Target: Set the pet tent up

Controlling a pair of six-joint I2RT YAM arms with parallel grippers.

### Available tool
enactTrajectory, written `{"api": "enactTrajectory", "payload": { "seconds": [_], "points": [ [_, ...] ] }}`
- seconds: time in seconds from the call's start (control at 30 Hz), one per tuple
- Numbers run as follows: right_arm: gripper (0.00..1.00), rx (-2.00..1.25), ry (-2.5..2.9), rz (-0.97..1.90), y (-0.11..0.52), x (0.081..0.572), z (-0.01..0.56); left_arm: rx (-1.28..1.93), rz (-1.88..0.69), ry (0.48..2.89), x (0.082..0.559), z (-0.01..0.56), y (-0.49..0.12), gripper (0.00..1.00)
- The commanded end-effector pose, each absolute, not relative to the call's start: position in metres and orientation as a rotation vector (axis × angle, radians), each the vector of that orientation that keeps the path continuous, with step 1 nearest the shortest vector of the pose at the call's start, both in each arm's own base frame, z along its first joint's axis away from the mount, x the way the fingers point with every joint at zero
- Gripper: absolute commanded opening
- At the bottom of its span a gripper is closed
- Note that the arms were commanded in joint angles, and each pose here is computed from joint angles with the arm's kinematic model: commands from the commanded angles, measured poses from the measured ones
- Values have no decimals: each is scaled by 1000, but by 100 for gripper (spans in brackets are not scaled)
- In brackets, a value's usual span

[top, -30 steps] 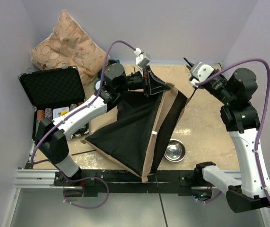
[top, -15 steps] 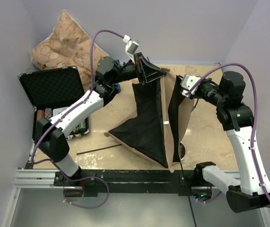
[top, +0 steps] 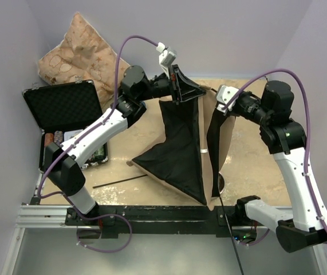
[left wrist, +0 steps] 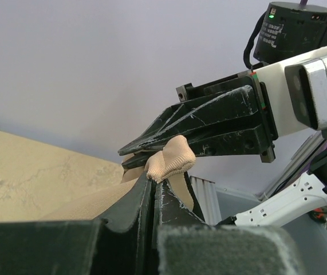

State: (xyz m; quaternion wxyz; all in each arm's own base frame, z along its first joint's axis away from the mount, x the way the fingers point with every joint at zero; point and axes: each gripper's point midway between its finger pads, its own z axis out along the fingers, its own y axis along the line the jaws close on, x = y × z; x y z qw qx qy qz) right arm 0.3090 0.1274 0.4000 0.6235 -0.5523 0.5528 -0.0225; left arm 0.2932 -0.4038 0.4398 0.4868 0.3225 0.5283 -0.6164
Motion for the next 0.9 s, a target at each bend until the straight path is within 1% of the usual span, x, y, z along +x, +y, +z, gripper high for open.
{"api": "enactTrajectory", "payload": {
  "seconds": [0.0, 0.37, 0.87],
  "points": [
    [0, -1300, 1291, -43, 136, 302, 396, 828, -1417, 1168, 289, 472, -403, 0],
    [0, -1281, 1279, -47, 140, 301, 405, 838, -1404, 1217, 291, 458, -403, 0],
    [0, -1265, 1280, -47, 138, 294, 407, 790, -1450, 1241, 298, 456, -398, 0]
  ]
}}
